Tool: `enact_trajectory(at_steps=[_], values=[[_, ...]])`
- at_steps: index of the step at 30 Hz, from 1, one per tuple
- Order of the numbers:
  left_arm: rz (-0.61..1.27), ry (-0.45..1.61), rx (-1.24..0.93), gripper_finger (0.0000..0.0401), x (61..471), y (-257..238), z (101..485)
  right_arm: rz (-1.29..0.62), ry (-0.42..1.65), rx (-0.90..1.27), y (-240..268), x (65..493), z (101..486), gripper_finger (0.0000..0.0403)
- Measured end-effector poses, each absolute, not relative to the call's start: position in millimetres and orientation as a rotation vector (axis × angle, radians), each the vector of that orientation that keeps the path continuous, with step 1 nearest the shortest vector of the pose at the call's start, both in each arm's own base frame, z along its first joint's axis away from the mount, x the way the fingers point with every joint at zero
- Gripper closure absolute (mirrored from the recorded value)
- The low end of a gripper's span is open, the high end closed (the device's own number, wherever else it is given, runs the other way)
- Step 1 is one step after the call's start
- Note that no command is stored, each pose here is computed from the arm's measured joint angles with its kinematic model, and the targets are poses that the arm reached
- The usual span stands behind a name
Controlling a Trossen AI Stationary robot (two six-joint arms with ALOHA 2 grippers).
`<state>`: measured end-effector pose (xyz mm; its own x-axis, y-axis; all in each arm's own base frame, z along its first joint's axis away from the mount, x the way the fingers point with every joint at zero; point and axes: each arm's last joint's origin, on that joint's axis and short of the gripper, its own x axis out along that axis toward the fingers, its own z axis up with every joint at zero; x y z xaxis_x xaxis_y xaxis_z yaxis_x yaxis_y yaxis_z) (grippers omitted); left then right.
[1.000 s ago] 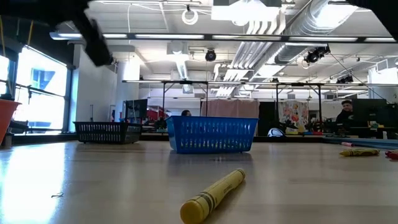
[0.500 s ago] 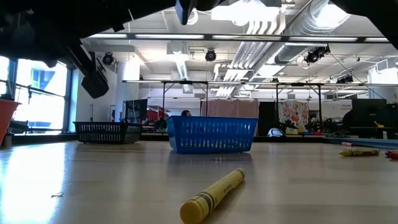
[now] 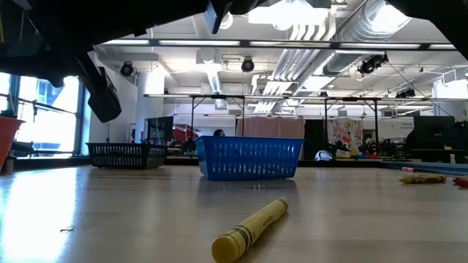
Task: Sort crayons
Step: Put the yellow crayon into the blue basket
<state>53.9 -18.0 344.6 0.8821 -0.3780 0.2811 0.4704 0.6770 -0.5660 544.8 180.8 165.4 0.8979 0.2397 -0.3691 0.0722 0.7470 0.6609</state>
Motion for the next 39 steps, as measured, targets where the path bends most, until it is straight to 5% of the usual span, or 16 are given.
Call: enact_trajectory(at_steps=[10, 21, 31, 39], values=[[-0.442, -0.115, -0.620, 0.0311, 55.3, -17.8, 339.9, 0.288, 0.513, 0.948, 190.1, 548.0, 197.1, 0.0328], [-0.433, -0.130, -0.560, 0.0311, 55.3, -17.7, 340.0, 0.143, 0.800, 0.910, 192.2, 529.2, 226.2, 0.0330], [-0.213, -0.197, -0.522, 0.0311, 56.9, -11.6, 340.3, -0.260, 1.129, 1.029, 213.2, 456.7, 264.7, 0.0330], [0.001, -0.253, -0.556, 0.0311, 57.1, -5.2, 340.9, -0.707, 0.933, 1.306, 237.4, 432.7, 260.6, 0.0330]])
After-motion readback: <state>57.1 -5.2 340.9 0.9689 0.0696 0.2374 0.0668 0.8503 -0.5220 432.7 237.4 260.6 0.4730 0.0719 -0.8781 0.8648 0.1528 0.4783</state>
